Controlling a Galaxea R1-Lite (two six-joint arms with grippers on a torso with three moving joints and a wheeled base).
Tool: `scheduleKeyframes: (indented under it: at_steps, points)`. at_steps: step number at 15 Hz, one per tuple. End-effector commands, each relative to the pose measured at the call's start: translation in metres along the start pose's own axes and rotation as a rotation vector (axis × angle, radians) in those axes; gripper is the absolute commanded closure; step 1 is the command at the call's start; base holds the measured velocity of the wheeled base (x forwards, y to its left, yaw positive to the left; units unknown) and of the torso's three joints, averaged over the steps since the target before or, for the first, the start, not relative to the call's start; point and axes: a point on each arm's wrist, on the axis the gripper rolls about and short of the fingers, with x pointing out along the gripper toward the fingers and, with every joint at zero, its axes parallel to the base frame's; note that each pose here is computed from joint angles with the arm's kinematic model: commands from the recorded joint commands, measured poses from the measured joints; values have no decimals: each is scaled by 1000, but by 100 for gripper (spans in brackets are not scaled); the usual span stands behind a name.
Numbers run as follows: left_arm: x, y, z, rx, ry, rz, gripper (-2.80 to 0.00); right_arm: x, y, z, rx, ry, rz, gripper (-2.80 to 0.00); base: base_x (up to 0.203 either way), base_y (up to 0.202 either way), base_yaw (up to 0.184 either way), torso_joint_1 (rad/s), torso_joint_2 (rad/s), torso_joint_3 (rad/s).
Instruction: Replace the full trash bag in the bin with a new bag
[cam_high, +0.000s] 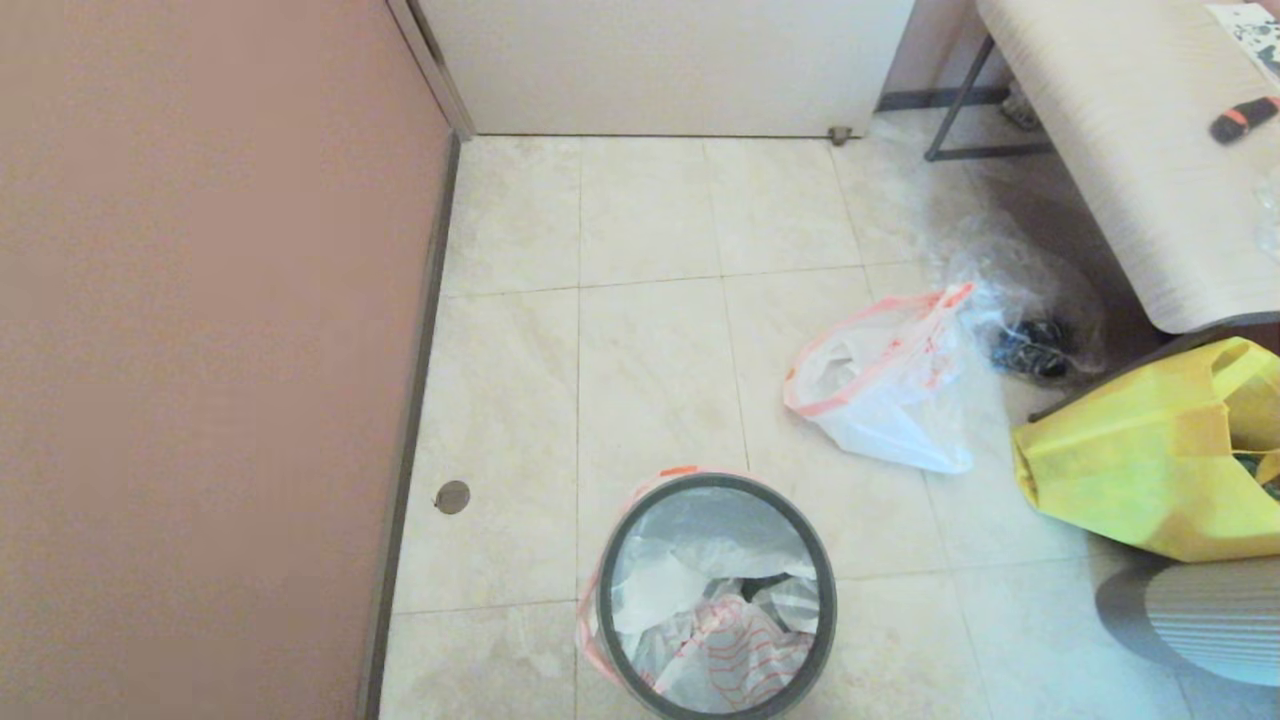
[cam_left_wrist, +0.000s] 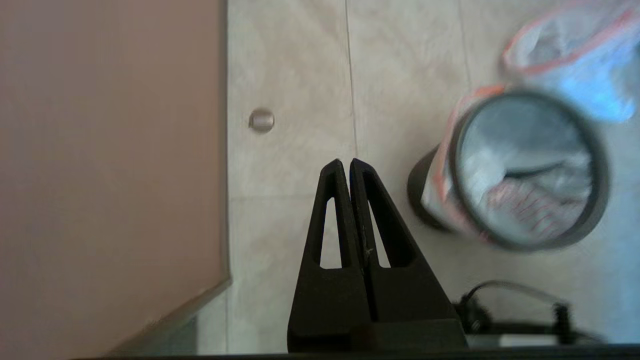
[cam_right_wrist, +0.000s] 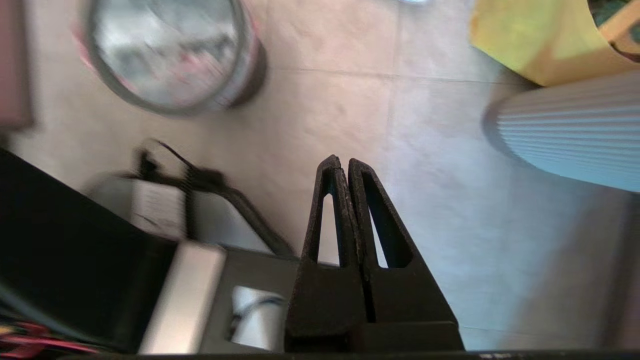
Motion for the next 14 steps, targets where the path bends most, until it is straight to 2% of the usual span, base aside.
scheduleKeyframes:
  at_steps: [1, 3, 7, 8, 10, 12, 14]
  points:
    - [-3, 1, -24, 7, -22, 3, 0, 2, 2, -24, -30, -9, -10, 0, 0, 0, 0, 0, 0, 0]
    - [3, 2, -43, 42, -26, -20, 0, 23, 0, -39, -47, -46, -41, 0, 0, 0, 0, 0, 0, 0]
    - [21, 2, -63, 51, -56, -77, 0, 78, -5, -80, -60, -198, -140, 0, 0, 0, 0, 0, 0, 0]
    - [27, 3, -72, 61, -61, -96, 0, 88, -6, -92, -46, -218, -157, 0, 0, 0, 0, 0, 0, 0]
    - [33, 2, -75, 57, -149, -117, 0, 97, -7, -97, 96, -296, -163, 0, 0, 0, 0, 0, 0, 0]
    - [34, 3, -75, 81, -185, -112, 0, 112, -9, -107, 113, -315, -174, 0, 0, 0, 0, 0, 0, 0]
    - [34, 4, -75, 151, -191, -61, 0, 123, -10, -114, 108, -383, -179, 0, 0, 0, 0, 0, 0, 0]
